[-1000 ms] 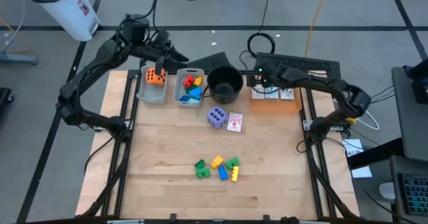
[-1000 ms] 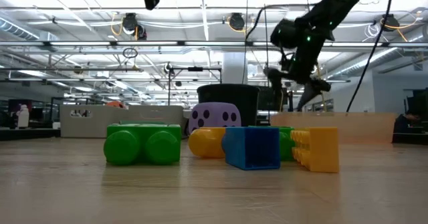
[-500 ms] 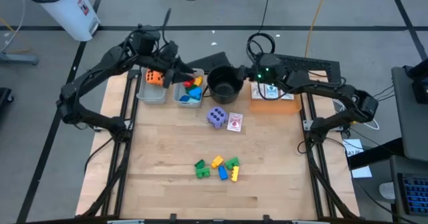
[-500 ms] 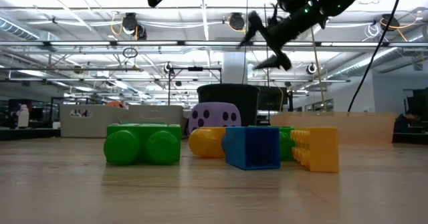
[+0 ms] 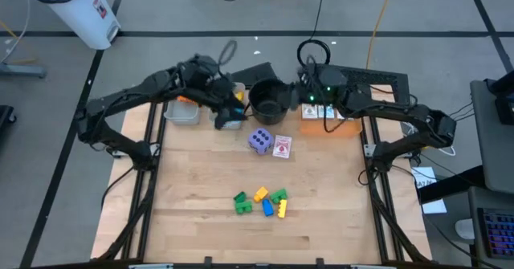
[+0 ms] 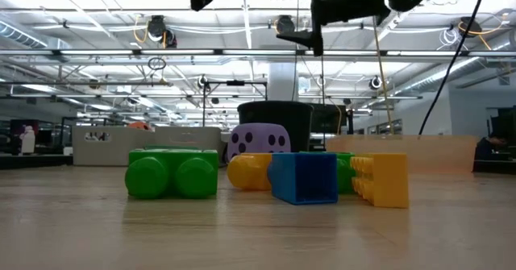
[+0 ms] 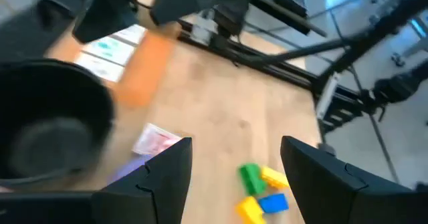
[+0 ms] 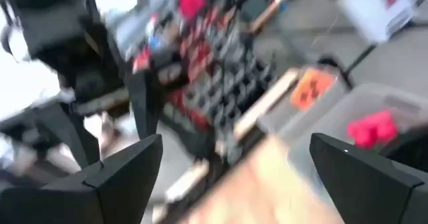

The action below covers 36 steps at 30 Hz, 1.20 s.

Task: Pick & Place Toys
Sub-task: Put the purple die into the left gray bin

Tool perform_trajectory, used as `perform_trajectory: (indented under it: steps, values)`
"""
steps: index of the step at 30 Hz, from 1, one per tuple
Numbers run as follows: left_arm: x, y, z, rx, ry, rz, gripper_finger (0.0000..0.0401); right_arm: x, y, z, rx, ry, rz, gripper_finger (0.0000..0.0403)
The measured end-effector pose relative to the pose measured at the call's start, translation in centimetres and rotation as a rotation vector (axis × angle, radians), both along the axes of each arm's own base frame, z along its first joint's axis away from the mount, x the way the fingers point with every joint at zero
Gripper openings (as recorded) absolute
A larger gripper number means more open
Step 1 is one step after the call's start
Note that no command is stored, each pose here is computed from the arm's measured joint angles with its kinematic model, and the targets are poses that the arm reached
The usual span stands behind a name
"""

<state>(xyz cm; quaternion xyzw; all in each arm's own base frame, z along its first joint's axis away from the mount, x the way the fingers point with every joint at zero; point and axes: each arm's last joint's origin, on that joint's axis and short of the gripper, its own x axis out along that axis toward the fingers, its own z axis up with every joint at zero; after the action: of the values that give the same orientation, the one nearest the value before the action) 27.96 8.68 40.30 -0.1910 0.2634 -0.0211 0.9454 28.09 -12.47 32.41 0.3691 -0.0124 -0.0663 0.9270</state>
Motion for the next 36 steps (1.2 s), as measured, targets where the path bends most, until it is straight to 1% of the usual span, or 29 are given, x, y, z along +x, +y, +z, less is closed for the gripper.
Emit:
perform_trajectory:
  steps: [3,7,10,13,16,18,20,23,25,26,27,29,32,36]
  values:
    - [1.3,-1.6,-1.0,-0.046,0.021,0.004,0.0234,-0.5,2.1,-0.2,-0.052,0.118,0.067,0.0375]
    - [2.9,-4.0,-2.4,-0.075,-0.007,0.038,0.0234,-1.8,5.1,-0.7,-0.157,0.31,0.151,0.0375]
    - [3.7,-5.8,-3.5,-0.057,-0.027,0.139,0.0234,-3.0,7.3,-1.4,-0.246,0.482,0.163,0.0375]
    - [3.9,-7.3,-4.8,-0.014,0.018,0.254,0.0234,-3.9,8.9,-2.2,-0.32,0.632,0.169,0.0375]
    - [4.2,-8.6,-6.0,-0.004,0.041,0.33,0.0234,-4.3,10.0,-2.7,-0.355,0.711,0.173,0.0375]
    - [4.2,-9.3,-6.9,-0.043,0.072,0.345,0.0234,-4.3,10.6,-2.9,-0.365,0.72,0.192,0.0375]
    - [4.4,-9.8,-7.6,-0.109,0.092,0.374,0.0234,-4.1,11.1,-3.1,-0.373,0.696,0.208,0.0375]
    - [4.5,-10.2,-8.5,-0.185,0.127,0.421,0.0234,-4.2,11.7,-4.2,-0.375,0.704,0.236,0.0375]
    - [5.0,-10.2,-8.9,-0.173,0.127,0.433,0.0234,-4.6,12.1,-5.1,-0.353,0.711,0.244,0.0375]
    - [5.1,-10.0,-9.3,-0.144,0.145,0.43,0.0234,-4.8,12.3,-5.6,-0.332,0.713,0.243,0.0375]
    - [5.4,-9.7,-9.9,-0.115,0.169,0.428,0.0234,-5.0,12.4,-6.1,-0.306,0.71,0.24,0.0375]
    - [6.2,-8.4,-11.0,-0.103,0.199,0.445,0.0234,-5.7,12.8,-7.1,-0.249,0.705,0.234,0.0375]
    - [7.0,-6.1,-13.1,-0.154,0.293,0.451,0.0234,-6.5,13.5,-7.9,-0.17,0.636,0.245,0.0375]
    - [7.6,-3.6,-15.0,-0.238,0.354,0.447,0.0234,-7.4,14.1,-8.6,-0.093,0.559,0.244,0.0375]
